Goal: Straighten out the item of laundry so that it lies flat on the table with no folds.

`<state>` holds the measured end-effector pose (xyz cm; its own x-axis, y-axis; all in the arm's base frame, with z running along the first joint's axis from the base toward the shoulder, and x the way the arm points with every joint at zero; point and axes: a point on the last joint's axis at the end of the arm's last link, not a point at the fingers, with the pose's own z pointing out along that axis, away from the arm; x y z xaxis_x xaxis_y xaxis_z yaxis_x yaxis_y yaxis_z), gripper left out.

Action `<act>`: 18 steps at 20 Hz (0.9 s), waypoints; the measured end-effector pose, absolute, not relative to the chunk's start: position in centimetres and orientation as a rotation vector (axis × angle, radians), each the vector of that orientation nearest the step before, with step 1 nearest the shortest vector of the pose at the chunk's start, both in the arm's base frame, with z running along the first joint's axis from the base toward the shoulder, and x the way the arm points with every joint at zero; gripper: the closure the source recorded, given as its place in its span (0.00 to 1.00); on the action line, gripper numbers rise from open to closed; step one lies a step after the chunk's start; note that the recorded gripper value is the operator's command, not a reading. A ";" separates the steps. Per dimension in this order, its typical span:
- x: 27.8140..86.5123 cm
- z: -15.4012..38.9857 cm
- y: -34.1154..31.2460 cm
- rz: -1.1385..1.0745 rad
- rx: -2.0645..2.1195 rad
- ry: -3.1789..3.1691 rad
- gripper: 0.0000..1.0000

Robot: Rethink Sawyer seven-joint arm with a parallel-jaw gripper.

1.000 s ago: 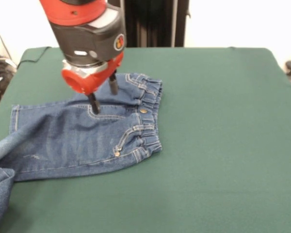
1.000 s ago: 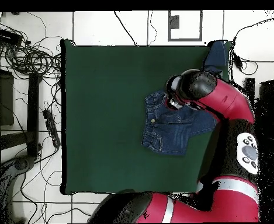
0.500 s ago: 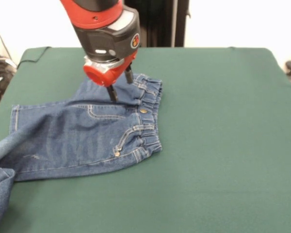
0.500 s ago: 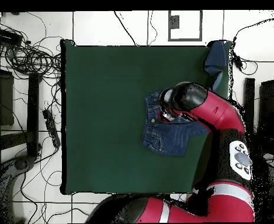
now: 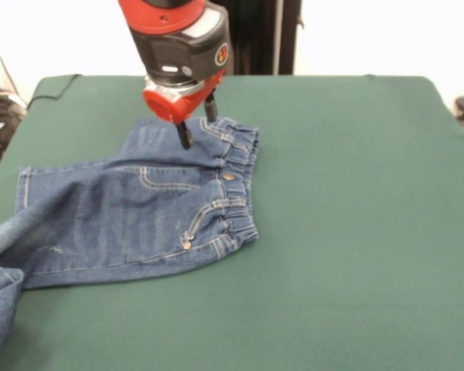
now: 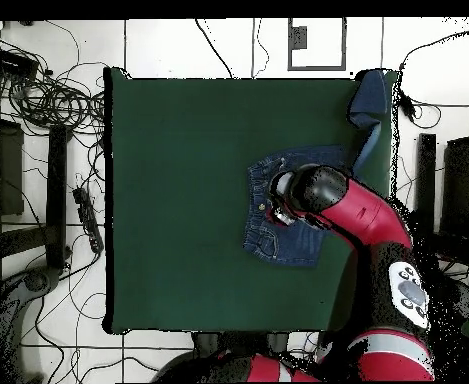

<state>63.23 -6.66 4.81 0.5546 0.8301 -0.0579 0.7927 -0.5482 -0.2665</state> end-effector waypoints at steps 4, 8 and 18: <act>61.9 3.5 -6.7 0.243 -2.625 -1.380 0.00; 60.8 2.2 -7.1 0.251 -2.663 -1.408 0.00; 59.4 6.3 -10.8 0.402 -2.682 -1.449 0.00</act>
<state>59.45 -10.85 6.34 0.5224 0.8297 -0.1968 0.8123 -0.5545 -0.1811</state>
